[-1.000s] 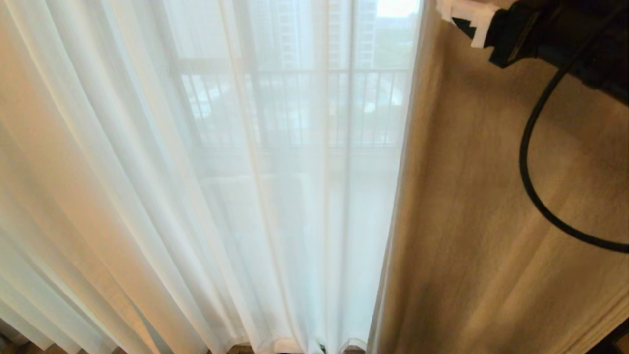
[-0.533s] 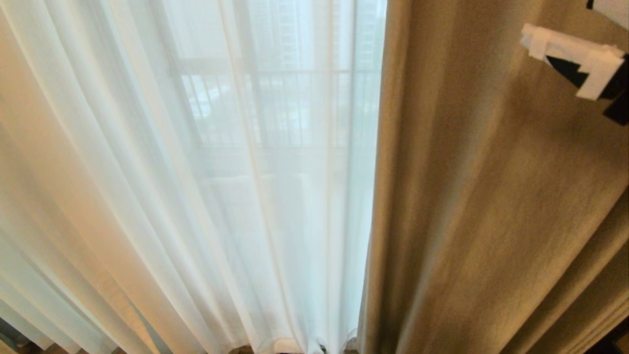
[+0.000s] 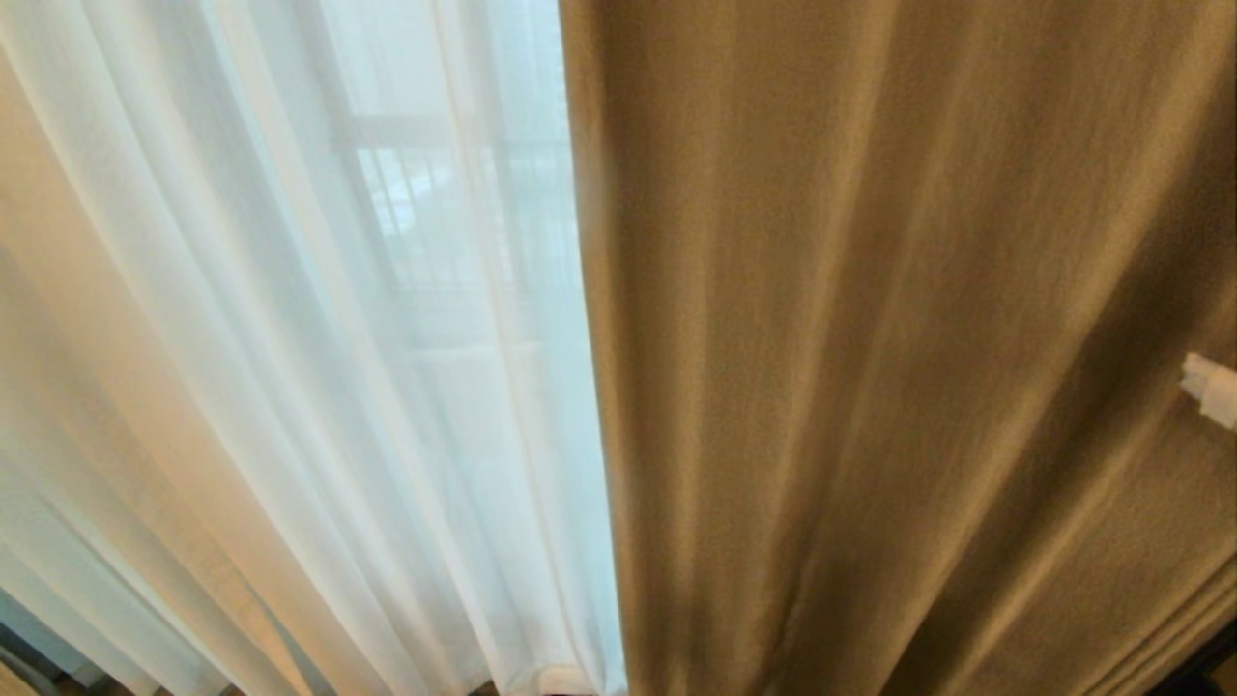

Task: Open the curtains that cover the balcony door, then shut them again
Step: Close the outer curtains on both sides

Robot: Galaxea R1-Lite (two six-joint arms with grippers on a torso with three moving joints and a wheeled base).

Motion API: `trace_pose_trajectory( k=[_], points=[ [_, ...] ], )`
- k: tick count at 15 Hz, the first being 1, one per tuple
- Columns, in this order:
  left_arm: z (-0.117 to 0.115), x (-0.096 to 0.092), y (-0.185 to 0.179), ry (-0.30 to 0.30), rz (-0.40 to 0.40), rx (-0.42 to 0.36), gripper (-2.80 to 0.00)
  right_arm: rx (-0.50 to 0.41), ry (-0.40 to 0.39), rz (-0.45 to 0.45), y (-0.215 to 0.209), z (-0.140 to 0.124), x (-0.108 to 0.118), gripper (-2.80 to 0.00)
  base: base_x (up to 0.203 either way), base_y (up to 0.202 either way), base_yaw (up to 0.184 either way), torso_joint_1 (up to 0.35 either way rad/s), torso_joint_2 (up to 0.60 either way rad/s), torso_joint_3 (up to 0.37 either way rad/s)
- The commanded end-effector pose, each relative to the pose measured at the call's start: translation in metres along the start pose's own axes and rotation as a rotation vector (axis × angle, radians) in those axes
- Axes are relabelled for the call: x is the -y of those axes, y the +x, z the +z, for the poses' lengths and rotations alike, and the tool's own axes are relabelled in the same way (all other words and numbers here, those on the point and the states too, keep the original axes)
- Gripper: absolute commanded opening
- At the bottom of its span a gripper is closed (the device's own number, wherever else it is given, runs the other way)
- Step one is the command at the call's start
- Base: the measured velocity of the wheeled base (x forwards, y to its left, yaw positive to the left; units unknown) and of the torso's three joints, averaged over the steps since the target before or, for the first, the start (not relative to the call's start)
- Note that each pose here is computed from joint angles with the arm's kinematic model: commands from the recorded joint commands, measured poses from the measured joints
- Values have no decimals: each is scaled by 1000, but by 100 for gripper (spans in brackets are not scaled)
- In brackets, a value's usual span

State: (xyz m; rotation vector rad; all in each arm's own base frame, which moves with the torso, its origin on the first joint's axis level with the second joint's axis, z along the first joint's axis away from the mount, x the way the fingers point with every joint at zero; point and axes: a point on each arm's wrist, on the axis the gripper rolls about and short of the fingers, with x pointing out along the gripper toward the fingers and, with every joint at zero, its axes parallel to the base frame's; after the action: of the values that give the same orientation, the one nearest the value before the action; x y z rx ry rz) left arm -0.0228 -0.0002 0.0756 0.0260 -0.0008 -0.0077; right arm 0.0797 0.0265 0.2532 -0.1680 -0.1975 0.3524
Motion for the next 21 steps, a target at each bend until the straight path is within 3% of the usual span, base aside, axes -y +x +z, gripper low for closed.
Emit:
trace_pose_trajectory(
  k=[1,2,8,13,15,21],
  points=[
    [0,0,0,0,0,1,-280,-13,8,-53,-21,-16,-1,-149,0,0,0,0,0,0],
    [0,0,0,0,0,1,-280,-18,10,-56,-23,-18,-1,-280,0,0,0,0,0,0],
    [0,0,0,0,0,1,-280,-66,9,-139,-41,-42,-5,-280,0,0,0,0,0,0],
    [0,0,0,0,0,1,-280,-140,8,-219,-68,-88,-14,-280,0,0,0,0,0,0],
    [0,0,0,0,0,1,-280,-164,20,-236,-79,-108,-20,-280,0,0,0,0,0,0],
    [0,0,0,0,0,1,-280,-242,101,-272,-108,-134,-32,-280,0,0,0,0,0,0]
  ],
)
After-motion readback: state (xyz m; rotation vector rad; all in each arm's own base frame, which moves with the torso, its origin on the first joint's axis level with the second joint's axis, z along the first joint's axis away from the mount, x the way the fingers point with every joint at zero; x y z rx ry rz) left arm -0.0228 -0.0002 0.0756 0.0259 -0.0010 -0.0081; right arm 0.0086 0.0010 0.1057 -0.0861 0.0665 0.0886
